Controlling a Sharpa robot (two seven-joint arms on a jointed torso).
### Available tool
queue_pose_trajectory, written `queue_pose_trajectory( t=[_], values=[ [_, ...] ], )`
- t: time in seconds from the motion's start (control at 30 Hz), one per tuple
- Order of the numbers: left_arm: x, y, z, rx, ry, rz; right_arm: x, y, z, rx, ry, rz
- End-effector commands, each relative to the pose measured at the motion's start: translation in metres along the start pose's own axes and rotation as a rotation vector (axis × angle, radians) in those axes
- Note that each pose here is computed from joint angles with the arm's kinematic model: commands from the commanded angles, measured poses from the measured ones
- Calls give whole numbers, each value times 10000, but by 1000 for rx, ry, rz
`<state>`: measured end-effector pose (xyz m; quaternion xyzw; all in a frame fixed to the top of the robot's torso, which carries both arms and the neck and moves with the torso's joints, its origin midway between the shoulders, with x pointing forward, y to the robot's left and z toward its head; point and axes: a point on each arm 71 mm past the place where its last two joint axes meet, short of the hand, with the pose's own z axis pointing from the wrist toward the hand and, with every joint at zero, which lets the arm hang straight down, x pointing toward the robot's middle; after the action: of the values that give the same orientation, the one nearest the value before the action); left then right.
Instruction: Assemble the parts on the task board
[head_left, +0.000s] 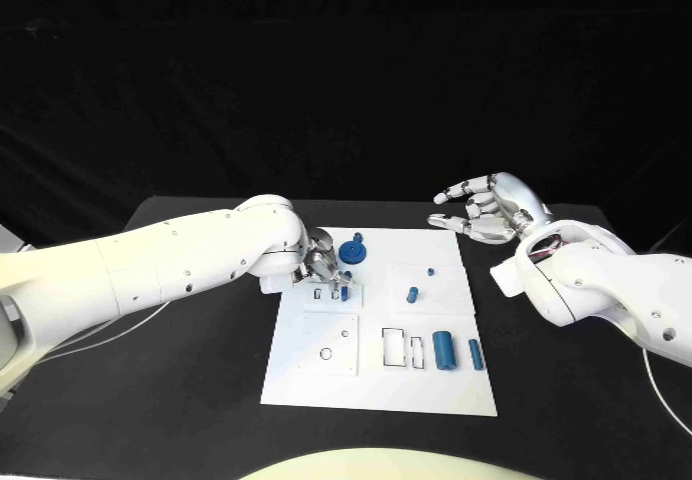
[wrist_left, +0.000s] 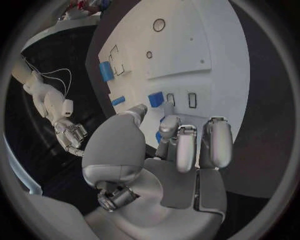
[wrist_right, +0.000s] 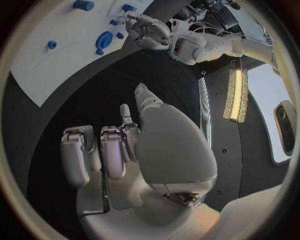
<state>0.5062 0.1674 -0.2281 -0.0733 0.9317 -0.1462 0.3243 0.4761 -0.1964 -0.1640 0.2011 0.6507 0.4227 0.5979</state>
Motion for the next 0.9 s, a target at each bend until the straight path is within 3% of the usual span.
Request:
queue_pose_trajectory(
  t=[0.03, 0.63, 0.9],
  values=[
    [22, -29, 5, 4, 29, 9, 12, 9, 11, -4, 9, -5],
    [64, -61, 31, 16, 61, 4, 41, 14, 39, -3, 19, -4],
    [55, -67, 35, 43, 61, -56, 46, 23, 47, -9, 13, -4]
  ],
)
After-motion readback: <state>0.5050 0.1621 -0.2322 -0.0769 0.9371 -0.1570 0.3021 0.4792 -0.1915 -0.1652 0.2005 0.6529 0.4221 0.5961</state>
